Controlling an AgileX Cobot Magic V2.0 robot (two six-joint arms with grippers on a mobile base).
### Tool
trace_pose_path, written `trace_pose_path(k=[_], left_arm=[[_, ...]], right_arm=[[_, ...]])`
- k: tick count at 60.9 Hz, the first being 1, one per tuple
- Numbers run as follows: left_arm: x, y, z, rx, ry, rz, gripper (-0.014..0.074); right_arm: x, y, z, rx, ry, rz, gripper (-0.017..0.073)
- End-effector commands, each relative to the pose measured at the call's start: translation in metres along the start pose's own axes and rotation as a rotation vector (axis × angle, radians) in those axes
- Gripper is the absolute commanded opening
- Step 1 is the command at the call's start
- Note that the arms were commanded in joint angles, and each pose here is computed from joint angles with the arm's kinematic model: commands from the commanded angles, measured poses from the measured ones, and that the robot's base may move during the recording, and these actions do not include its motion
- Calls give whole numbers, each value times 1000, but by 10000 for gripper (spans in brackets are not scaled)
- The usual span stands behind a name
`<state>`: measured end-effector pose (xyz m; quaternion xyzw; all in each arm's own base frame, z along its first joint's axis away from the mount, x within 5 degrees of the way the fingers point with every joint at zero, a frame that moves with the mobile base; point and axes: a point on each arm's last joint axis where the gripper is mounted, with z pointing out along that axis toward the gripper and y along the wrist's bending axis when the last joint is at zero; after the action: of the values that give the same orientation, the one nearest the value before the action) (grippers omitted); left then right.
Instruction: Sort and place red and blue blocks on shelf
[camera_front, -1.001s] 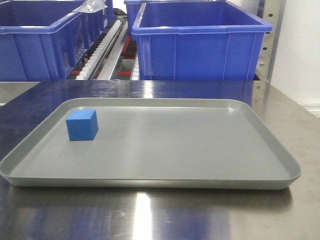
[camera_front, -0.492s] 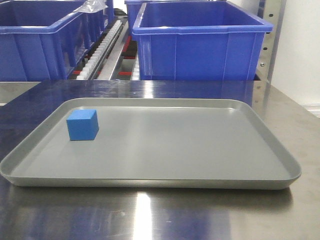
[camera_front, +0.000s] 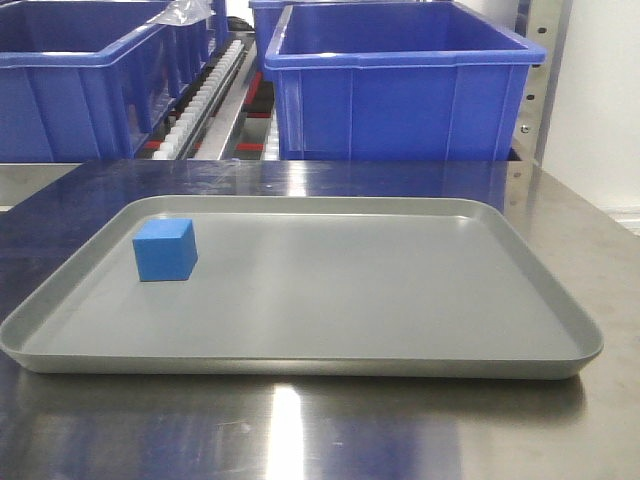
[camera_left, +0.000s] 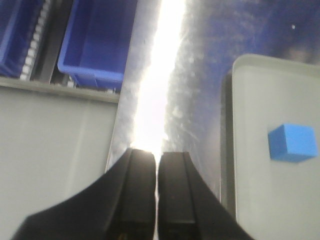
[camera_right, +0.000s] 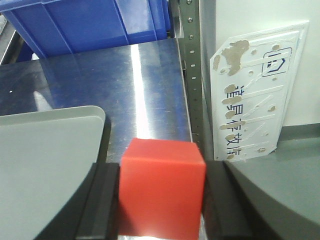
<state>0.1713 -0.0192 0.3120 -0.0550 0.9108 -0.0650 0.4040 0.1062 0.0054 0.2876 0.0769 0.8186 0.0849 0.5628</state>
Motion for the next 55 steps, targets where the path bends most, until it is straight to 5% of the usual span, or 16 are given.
trace_pose_path(k=[1, 38, 47, 55], left_arm=[[-13, -5, -7, 32, -72, -4, 144], [-23, -7, 3, 37, -145, 17, 153], [-27, -8, 5, 45, -182, 22, 367], [-26, -13, 14, 92, -136, -66, 510]], right_arm=[[-17, 3, -4, -12, -121, -10, 57], [-17, 3, -4, -12, -121, -10, 57], [-17, 3, -4, -12, -121, -10, 57], [-17, 3, -4, -12, -121, -10, 57]])
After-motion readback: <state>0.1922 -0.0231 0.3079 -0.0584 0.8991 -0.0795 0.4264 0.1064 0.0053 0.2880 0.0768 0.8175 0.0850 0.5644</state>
